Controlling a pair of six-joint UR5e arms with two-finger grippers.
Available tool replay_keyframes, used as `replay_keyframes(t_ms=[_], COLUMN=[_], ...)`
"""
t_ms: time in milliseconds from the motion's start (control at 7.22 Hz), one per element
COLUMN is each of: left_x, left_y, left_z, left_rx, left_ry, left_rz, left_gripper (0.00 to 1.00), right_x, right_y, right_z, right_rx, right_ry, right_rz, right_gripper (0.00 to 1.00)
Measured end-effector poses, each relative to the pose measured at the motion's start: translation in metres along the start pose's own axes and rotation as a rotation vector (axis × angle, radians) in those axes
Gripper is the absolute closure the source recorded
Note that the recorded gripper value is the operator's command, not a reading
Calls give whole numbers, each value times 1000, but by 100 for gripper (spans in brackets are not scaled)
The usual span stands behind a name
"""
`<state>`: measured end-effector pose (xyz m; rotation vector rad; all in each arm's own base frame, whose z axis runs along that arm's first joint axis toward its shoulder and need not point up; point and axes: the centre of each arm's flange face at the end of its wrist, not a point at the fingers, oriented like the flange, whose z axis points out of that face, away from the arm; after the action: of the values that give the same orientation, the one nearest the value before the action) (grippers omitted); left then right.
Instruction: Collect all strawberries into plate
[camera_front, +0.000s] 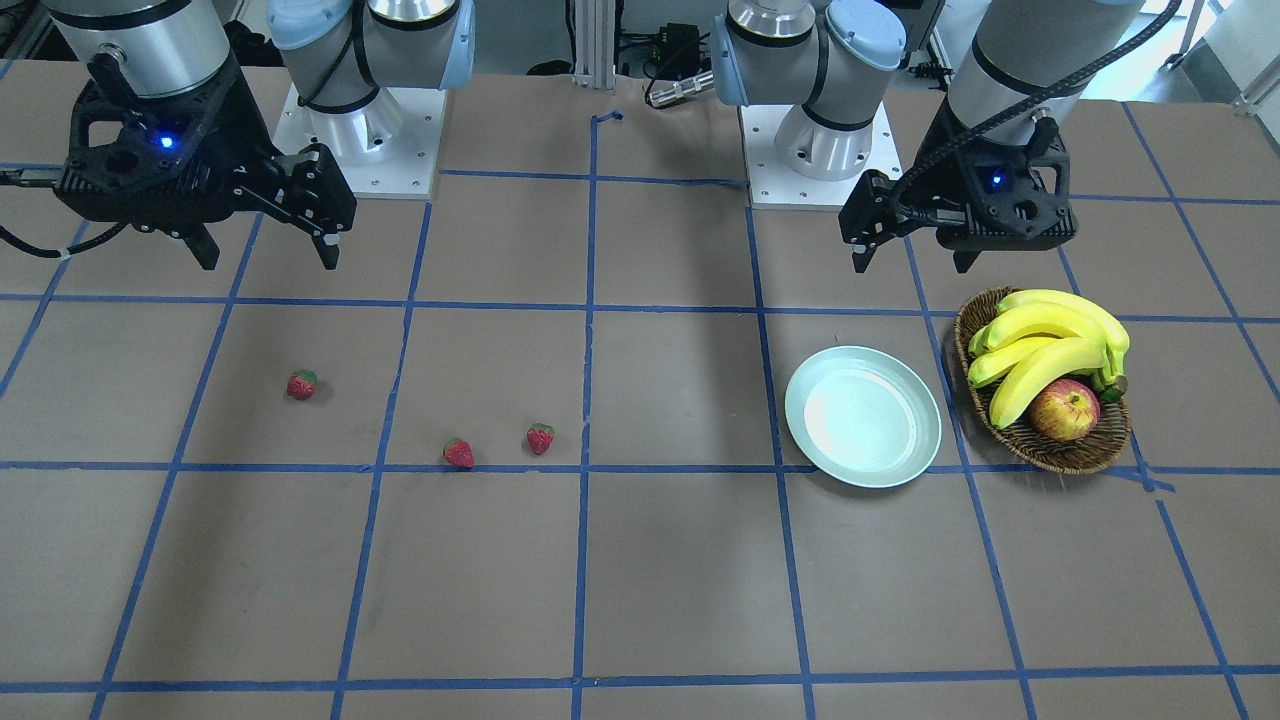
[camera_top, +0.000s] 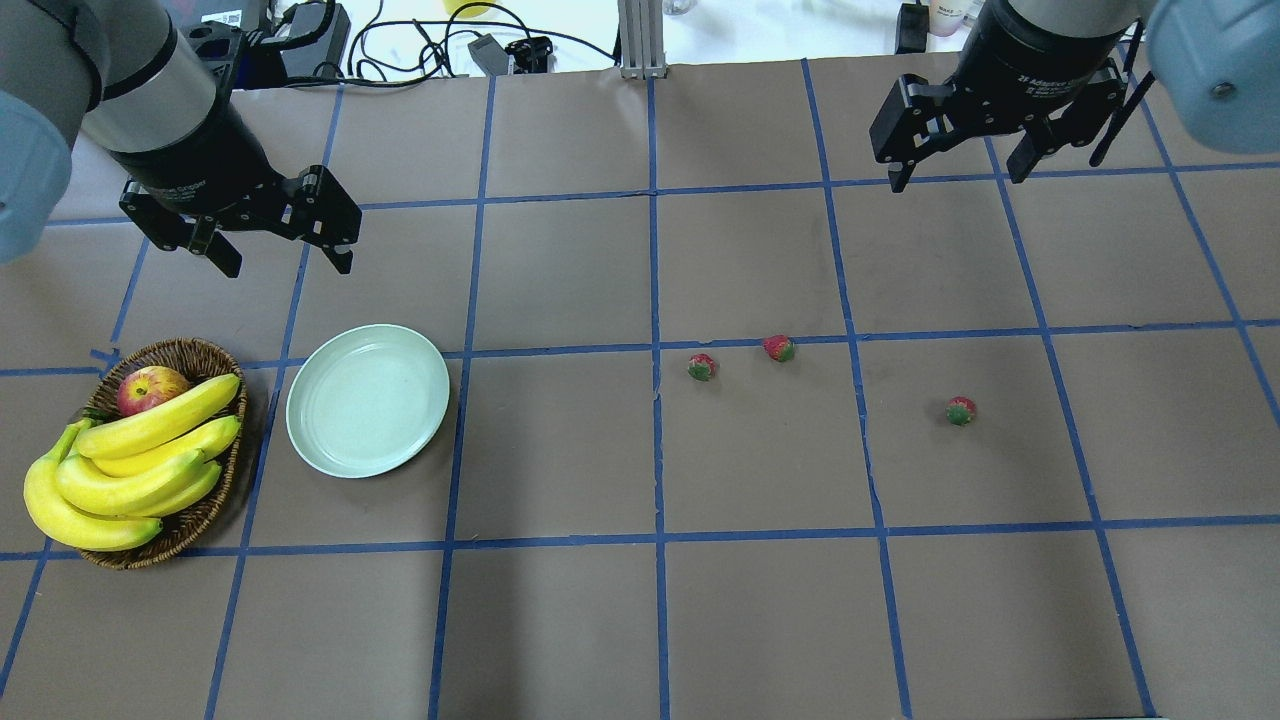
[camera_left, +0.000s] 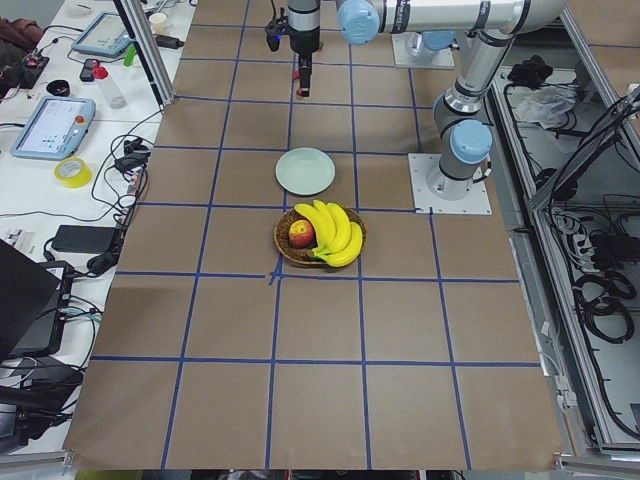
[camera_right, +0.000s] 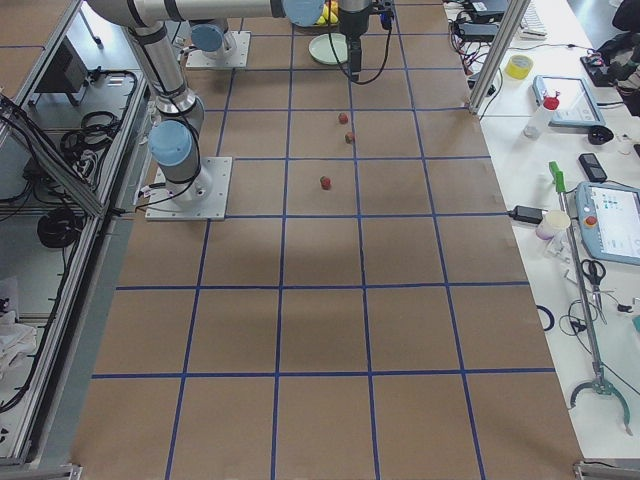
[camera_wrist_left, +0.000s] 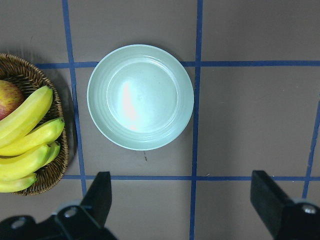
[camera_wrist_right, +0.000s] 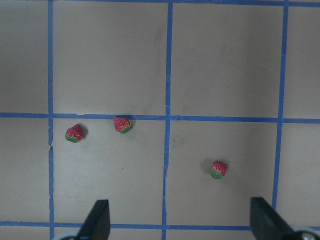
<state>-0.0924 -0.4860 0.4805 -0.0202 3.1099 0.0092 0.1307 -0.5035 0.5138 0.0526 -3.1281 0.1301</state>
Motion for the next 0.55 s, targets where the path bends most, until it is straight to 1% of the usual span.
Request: replay_keyframes(t_ms=[554], left_x=[1], left_y=[1], left_z=[3], left_rx=[-6], left_ry=[-2], left_rz=[2], left_gripper=[0], right_x=[0], right_y=[1], right_z=[-1], right_rx=[0], right_ry=[1], right_rz=[0], right_gripper=[0])
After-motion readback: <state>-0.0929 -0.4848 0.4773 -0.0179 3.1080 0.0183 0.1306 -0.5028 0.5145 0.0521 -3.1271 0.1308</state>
